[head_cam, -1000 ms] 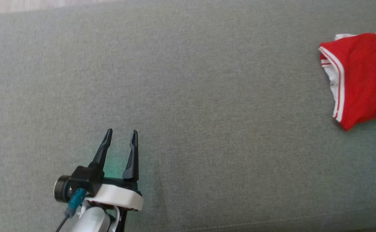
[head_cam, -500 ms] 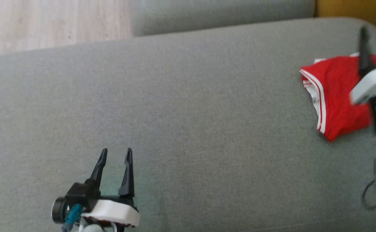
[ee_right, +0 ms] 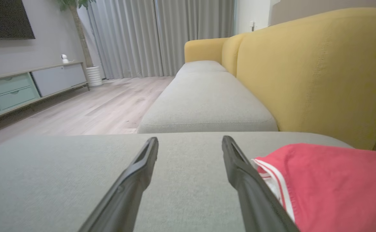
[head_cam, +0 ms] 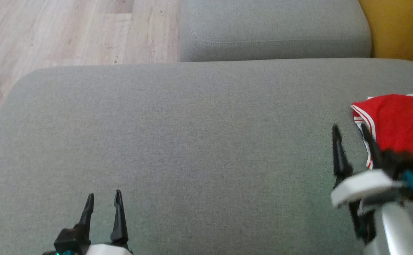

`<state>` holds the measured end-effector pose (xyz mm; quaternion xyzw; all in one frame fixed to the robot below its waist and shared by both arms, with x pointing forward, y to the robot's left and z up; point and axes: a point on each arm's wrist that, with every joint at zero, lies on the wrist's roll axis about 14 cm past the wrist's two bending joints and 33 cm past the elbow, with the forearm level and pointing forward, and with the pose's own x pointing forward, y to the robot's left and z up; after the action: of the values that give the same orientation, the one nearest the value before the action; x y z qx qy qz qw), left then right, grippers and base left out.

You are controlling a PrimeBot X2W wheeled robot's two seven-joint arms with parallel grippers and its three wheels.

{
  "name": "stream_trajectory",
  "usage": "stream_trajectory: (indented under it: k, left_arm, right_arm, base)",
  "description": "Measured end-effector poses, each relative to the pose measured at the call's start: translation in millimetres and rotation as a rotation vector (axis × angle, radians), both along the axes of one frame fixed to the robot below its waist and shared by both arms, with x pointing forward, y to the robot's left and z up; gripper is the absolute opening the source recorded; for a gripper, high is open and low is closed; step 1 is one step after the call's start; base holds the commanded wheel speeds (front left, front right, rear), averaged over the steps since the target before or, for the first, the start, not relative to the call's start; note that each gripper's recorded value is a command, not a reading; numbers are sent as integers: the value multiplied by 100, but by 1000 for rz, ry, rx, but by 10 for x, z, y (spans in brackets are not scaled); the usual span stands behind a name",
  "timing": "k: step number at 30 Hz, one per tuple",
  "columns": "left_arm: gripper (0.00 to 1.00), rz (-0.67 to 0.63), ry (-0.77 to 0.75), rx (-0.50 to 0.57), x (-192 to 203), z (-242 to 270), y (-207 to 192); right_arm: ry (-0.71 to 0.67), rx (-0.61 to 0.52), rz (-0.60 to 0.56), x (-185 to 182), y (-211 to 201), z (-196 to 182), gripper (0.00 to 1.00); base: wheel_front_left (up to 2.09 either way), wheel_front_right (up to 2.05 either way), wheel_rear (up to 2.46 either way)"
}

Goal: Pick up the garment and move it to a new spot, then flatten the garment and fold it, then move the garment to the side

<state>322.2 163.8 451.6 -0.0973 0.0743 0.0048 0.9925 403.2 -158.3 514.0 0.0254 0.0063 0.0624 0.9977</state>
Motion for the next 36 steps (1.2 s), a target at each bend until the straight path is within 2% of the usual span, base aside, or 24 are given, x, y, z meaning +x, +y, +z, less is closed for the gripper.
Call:
stream_trajectory:
  k: [4,13,23,36]
  left_arm:
    - [100,21,13,-6,-91,-37,41]
    - [100,22,41,-25,-144,-113,9]
    - [100,-10,72,-27,-188,-198,-73]
    - [100,9,75,-30,-196,-199,-36]
  right_arm:
    - [31,62,26,-242,108,-188,100]
    - [49,93,53,-532,210,-310,100]
    - [78,97,68,-640,266,-417,100]
    - [91,102,84,-640,321,-451,100]
  base:
    - [0,0,0]
    - [0,0,0]
    - [0,0,0]
    - [0,0,0]
